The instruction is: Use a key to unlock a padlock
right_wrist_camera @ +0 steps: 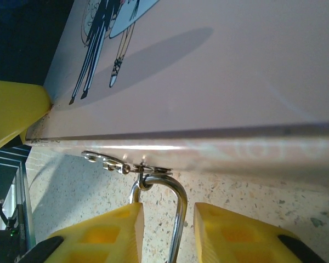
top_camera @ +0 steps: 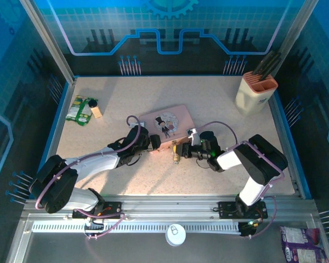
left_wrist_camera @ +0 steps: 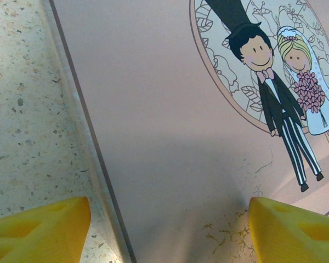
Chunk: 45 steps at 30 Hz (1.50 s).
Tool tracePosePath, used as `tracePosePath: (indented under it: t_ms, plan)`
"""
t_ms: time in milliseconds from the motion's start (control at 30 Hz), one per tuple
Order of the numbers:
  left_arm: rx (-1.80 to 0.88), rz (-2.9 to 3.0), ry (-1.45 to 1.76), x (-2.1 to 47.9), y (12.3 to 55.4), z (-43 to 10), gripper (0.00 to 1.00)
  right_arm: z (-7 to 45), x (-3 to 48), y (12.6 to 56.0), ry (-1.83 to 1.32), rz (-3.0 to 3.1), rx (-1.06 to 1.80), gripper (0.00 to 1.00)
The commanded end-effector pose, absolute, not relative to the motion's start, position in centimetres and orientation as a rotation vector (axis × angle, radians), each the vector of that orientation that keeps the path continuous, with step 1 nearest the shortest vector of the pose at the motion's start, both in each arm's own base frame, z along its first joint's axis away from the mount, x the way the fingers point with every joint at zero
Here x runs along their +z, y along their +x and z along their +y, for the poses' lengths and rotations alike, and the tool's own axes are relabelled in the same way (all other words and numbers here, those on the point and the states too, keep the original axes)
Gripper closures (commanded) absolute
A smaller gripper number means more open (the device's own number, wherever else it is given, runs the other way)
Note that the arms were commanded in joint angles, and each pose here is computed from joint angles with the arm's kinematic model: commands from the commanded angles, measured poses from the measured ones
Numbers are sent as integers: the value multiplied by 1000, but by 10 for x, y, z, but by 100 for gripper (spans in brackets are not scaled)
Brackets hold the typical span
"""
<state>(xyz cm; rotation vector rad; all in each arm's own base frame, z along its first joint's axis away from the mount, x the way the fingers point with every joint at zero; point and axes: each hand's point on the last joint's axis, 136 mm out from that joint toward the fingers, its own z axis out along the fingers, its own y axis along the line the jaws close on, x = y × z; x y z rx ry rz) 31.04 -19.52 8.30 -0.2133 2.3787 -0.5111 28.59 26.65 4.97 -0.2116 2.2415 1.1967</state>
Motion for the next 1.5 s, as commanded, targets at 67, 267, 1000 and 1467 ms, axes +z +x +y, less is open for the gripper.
tracePosePath:
  t_ms: [67, 267, 1000, 1467]
  plan:
    - [-405, 2503, -204, 52, 284, -178, 25, 276, 46, 287, -219, 2246, 1187, 74]
    - [-410, 2498, -212, 53, 284, -178, 25, 276, 42, 289, -204, 2259, 1159, 77]
    - [-386, 2497, -276, 48, 280, -172, 25, 269, 51, 293, 31, 2182, 1226, 100]
    - [-371, 2491, -325, 47, 278, -171, 26, 257, 53, 290, 174, 2157, 1094, 100]
